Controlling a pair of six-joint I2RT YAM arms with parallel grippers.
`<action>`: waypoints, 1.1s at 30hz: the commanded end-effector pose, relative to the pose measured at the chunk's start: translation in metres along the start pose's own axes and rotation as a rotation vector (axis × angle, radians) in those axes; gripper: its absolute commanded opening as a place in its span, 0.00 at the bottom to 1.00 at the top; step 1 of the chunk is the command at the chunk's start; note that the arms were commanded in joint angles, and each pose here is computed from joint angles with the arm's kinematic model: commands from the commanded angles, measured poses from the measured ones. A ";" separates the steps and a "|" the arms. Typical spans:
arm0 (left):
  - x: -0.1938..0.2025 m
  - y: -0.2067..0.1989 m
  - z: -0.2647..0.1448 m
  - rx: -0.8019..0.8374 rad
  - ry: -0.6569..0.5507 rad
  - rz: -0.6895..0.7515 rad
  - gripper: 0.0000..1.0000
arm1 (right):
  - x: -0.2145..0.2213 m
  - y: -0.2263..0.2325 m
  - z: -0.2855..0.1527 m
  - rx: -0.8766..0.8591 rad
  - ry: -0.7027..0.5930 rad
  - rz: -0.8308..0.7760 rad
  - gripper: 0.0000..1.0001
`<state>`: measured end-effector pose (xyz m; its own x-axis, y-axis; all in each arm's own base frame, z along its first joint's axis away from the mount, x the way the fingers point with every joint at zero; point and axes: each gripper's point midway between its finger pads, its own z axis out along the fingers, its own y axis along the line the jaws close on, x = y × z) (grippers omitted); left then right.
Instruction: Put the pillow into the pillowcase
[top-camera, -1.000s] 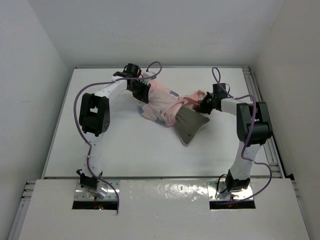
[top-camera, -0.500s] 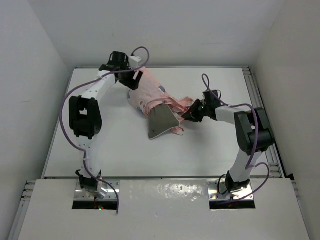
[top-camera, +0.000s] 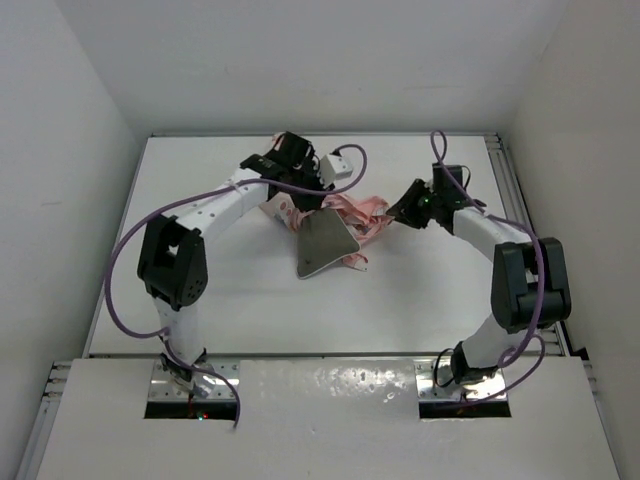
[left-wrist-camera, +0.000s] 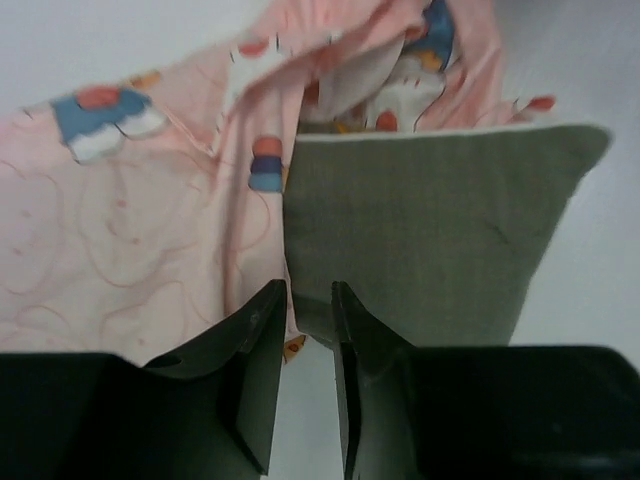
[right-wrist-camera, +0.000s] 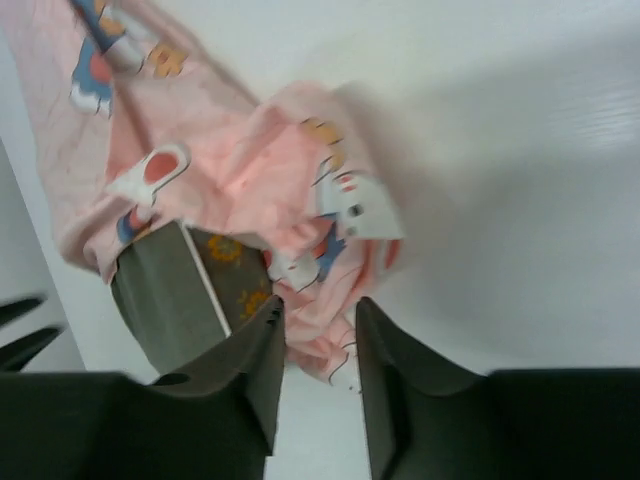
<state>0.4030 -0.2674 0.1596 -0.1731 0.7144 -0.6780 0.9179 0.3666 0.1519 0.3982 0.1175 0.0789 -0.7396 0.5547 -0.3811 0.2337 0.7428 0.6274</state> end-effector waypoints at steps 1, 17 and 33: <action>0.020 0.017 0.017 -0.109 0.070 0.000 0.24 | 0.010 0.032 -0.007 -0.052 -0.019 -0.143 0.36; 0.054 0.026 0.045 -0.183 0.135 -0.026 0.22 | 0.114 0.086 -0.007 -0.297 0.077 -0.242 0.70; 0.003 0.002 0.001 -0.020 0.053 -0.063 0.00 | 0.091 0.133 0.033 -0.360 0.035 -0.069 0.00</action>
<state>0.4138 -0.2536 0.1062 -0.2879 0.7633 -0.5783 0.8789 0.4505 0.1571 0.3487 0.2681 0.0456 -0.8506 0.4055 -0.3348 0.0395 0.6841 0.7283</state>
